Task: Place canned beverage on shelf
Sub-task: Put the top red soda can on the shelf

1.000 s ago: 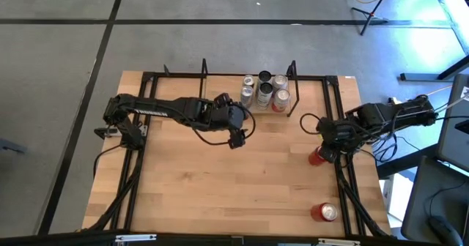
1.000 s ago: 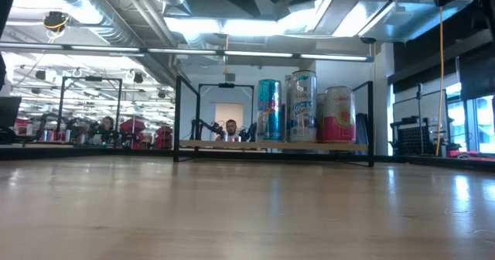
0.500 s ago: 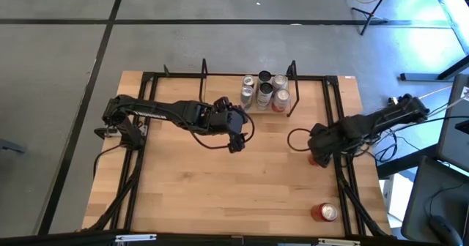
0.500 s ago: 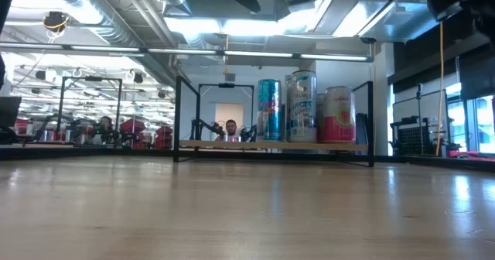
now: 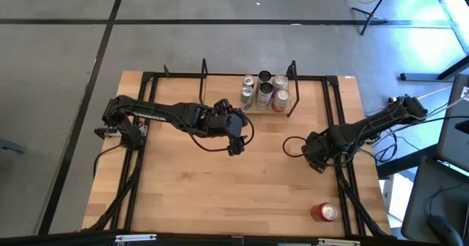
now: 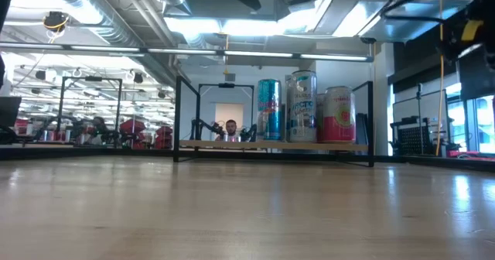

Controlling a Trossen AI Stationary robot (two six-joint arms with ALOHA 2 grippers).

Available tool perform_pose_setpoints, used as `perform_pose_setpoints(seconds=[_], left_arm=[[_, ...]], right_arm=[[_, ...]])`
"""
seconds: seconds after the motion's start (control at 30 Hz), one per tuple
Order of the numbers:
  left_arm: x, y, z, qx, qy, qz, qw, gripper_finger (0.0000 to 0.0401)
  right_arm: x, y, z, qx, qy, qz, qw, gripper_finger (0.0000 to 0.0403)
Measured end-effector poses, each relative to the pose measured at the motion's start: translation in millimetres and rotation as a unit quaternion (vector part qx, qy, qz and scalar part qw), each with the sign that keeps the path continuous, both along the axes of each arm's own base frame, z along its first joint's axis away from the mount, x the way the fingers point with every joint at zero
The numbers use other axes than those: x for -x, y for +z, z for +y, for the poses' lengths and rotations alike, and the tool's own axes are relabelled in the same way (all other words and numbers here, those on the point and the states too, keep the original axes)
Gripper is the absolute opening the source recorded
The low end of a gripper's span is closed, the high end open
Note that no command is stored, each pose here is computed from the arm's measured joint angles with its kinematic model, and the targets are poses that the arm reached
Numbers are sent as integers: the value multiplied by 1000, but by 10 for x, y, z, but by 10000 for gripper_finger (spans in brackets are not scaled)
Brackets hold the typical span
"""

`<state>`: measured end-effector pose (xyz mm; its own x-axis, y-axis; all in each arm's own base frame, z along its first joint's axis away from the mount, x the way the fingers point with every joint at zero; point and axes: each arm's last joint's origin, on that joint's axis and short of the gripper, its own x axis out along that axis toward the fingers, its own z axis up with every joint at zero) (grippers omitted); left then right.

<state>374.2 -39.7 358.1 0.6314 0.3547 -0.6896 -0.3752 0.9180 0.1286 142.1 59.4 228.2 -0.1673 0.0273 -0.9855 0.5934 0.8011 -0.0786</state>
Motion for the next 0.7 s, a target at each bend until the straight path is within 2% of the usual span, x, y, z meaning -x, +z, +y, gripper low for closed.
perform_pose_setpoints(seconds=[0.17, 0.37, 0.57, 0.7], left_arm=[[4, -3, 4, -1, 1, 3, 1000, 338], [7, -6, 2, -2, -1, 6, 1000, 338], [169, 109, 23, 0, -3, 19, 1000, 338], [324, 296, 37, 47, -36, -3, 998, 338]], right_arm=[[-32, -71, 17, -13, 14, -11, 1000, 335], [-54, -66, 25, -19, 40, -25, 999, 271], [-119, -20, 37, -13, 85, -59, 995, 271], [-223, 146, 34, 18, 100, -114, 988, 271]])
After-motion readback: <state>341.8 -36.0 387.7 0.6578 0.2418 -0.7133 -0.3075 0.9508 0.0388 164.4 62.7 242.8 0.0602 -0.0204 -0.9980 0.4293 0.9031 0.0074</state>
